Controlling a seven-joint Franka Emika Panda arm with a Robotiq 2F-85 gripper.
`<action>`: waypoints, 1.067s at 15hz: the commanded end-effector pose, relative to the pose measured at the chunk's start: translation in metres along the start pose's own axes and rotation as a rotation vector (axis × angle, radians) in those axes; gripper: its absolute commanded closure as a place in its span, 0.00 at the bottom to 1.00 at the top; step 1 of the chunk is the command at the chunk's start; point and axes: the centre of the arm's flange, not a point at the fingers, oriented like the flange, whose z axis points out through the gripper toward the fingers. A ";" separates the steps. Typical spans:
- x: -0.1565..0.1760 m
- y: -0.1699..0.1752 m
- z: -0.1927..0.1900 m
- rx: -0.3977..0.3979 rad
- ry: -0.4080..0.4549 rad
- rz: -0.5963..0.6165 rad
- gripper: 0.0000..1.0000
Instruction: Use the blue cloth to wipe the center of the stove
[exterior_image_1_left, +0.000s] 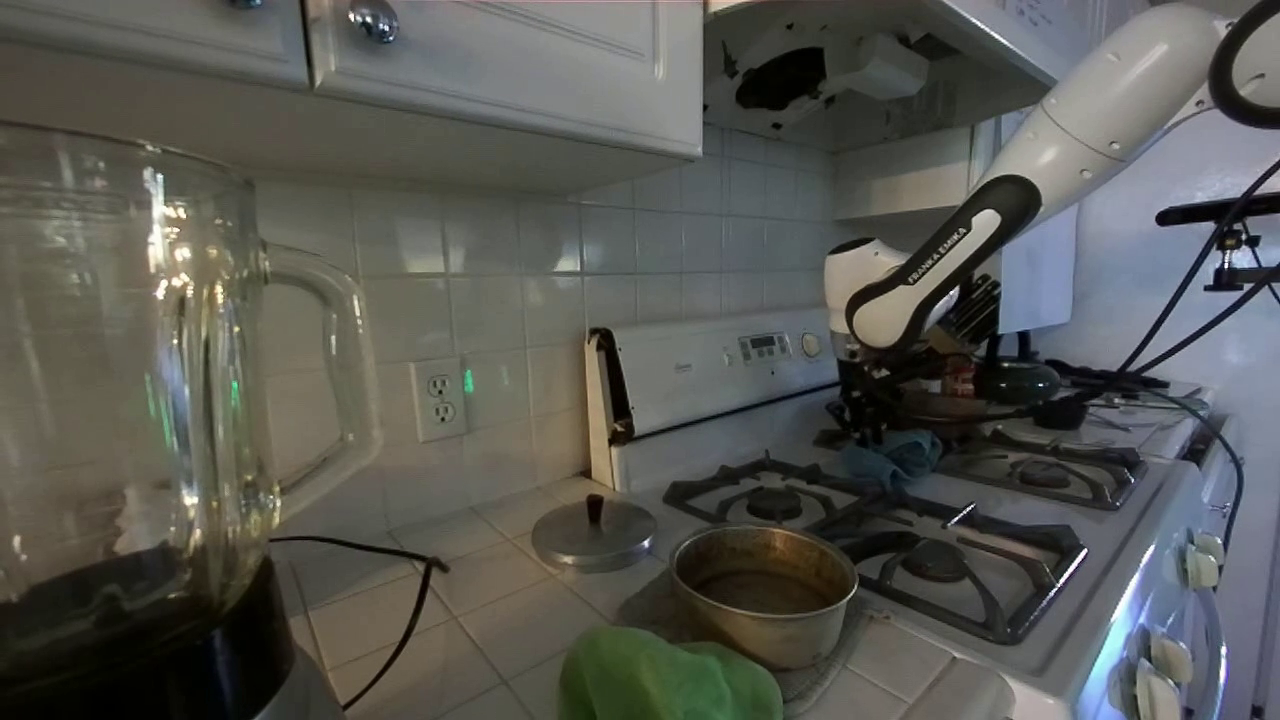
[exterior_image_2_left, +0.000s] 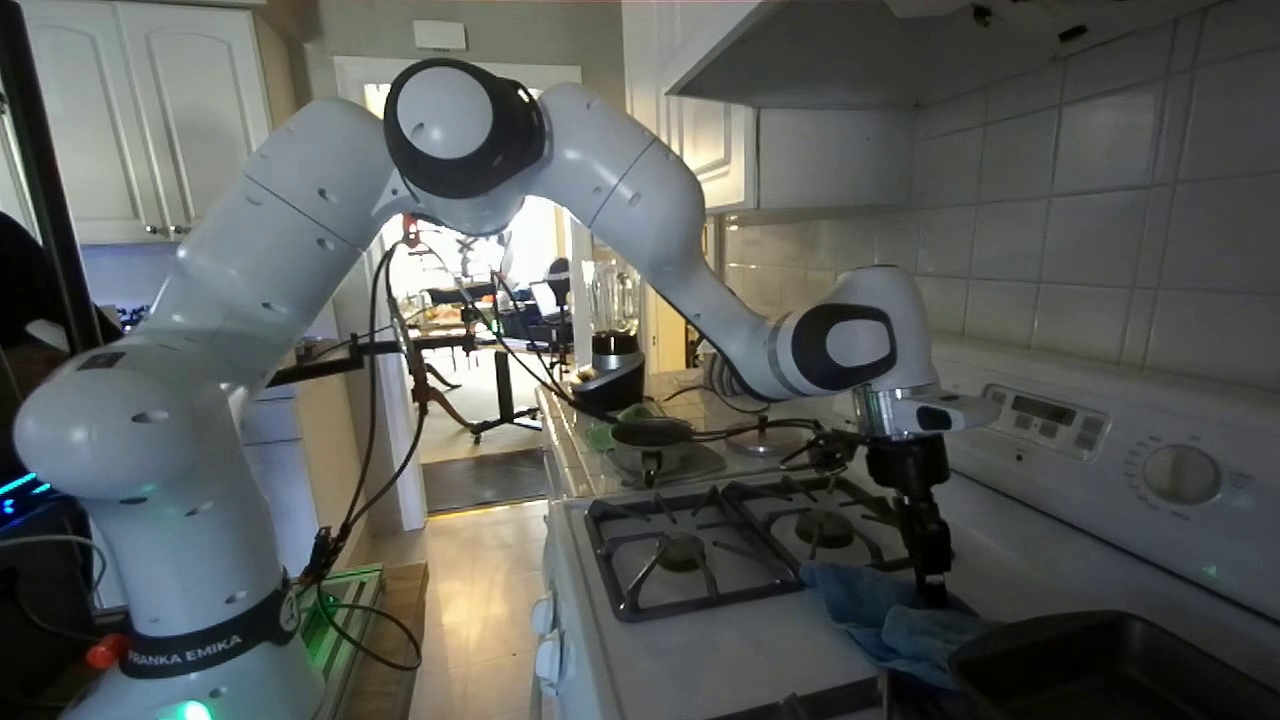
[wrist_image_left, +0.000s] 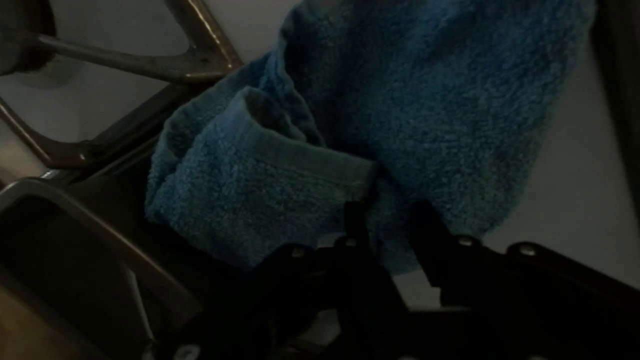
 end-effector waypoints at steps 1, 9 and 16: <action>-0.003 -0.004 0.005 0.089 0.033 -0.050 0.99; -0.036 0.019 0.023 -0.004 -0.111 -0.354 1.00; -0.071 0.041 0.020 0.018 -0.218 -0.544 1.00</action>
